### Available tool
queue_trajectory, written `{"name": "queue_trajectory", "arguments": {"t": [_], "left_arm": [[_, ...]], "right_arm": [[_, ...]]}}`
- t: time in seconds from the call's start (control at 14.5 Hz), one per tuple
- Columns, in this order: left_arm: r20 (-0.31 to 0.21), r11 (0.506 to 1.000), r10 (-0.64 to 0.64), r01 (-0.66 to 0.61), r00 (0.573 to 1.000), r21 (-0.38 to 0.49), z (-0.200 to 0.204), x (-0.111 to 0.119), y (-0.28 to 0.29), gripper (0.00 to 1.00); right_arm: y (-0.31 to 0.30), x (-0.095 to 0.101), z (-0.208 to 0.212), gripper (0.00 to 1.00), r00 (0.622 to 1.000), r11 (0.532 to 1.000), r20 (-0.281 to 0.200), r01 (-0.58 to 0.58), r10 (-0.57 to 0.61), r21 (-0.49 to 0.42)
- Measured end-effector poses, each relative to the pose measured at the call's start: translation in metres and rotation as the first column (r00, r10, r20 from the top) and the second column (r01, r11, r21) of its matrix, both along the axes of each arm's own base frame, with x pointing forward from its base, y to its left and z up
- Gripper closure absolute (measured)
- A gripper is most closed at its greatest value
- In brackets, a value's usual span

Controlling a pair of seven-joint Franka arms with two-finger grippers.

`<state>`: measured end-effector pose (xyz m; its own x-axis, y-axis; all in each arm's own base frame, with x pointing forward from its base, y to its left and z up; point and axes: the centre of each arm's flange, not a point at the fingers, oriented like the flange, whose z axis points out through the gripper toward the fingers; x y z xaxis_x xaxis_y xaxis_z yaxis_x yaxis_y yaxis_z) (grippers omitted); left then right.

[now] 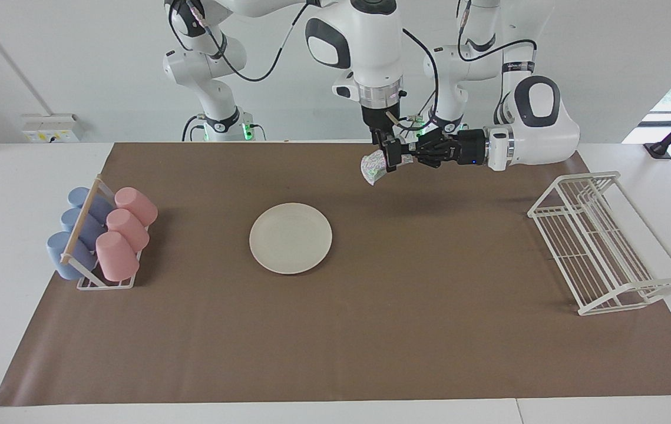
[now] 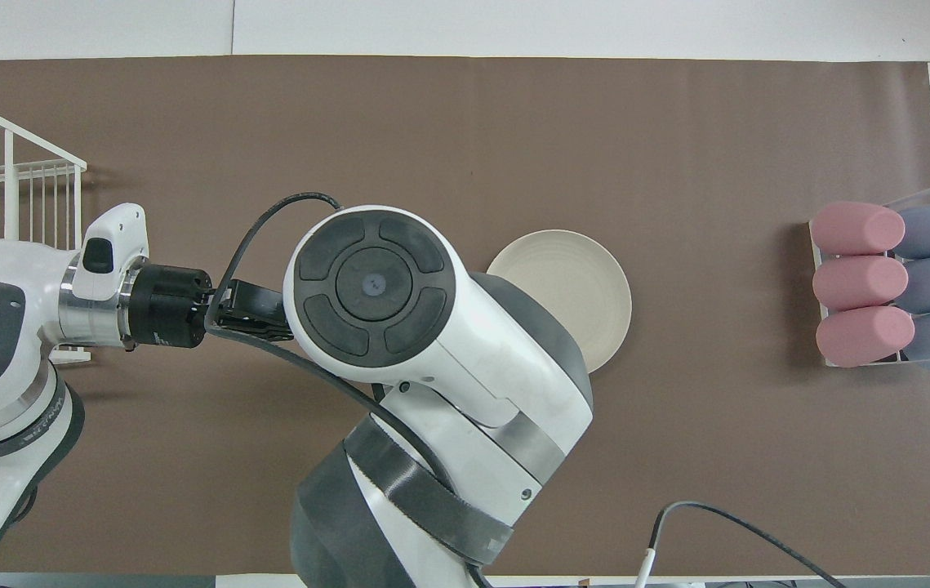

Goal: Wipe plate with sponge

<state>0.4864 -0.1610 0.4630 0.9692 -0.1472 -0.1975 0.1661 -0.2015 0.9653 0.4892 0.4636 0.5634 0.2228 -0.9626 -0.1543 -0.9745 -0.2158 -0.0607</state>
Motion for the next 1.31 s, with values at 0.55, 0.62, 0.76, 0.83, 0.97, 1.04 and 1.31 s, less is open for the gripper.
{"name": "queue_trajectory", "arguments": {"t": [0.55, 0.62, 0.76, 0.83, 0.97, 1.04, 1.31], "left_arm": [[0.001, 1.0, 0.0, 0.0, 1.0, 0.0, 0.0, 0.0, 0.0, 0.96], [0.001, 1.0, 0.001, -0.001, 1.0, 0.0, 0.0, 0.0001, 0.0002, 0.96], [0.001, 1.0, 0.0, 0.0, 1.0, -0.001, 0.0, 0.0, 0.0001, 0.96], [0.001, 1.0, -0.002, 0.002, 1.0, -0.001, -0.0002, -0.0003, -0.0005, 0.96], [0.0, 1.0, -0.006, 0.006, 1.0, -0.001, -0.0008, -0.0012, -0.0023, 0.96], [0.0, 1.0, -0.006, 0.006, 1.0, -0.001, -0.001, -0.0013, -0.0024, 0.96], [0.003, 1.0, -0.007, 0.007, 1.0, -0.001, -0.0013, -0.0016, -0.0028, 0.88]], "right_arm": [[-0.0035, 0.0014, -0.0012, 0.21, 1.0, 1.0, -0.001, 0.006, -0.006, -0.005], [-0.0032, 0.0009, -0.0011, 0.28, 1.0, 1.0, -0.001, 0.005, -0.005, -0.006], [-0.0025, -0.0003, -0.0014, 0.53, 1.0, 1.0, -0.001, 0.003, -0.003, -0.007], [-0.0025, -0.0008, -0.0021, 0.63, 1.0, 1.0, -0.002, 0.002, -0.003, -0.008], [-0.0024, -0.0012, -0.0029, 0.83, 1.0, 1.0, 0.0, 0.002, -0.002, -0.008], [-0.0024, -0.0013, -0.0031, 0.87, 1.0, 1.0, 0.0, 0.002, -0.002, -0.008], [-0.0023, -0.0025, -0.0062, 0.9, 1.0, 1.0, -0.002, 0.001, -0.001, -0.011]]}}
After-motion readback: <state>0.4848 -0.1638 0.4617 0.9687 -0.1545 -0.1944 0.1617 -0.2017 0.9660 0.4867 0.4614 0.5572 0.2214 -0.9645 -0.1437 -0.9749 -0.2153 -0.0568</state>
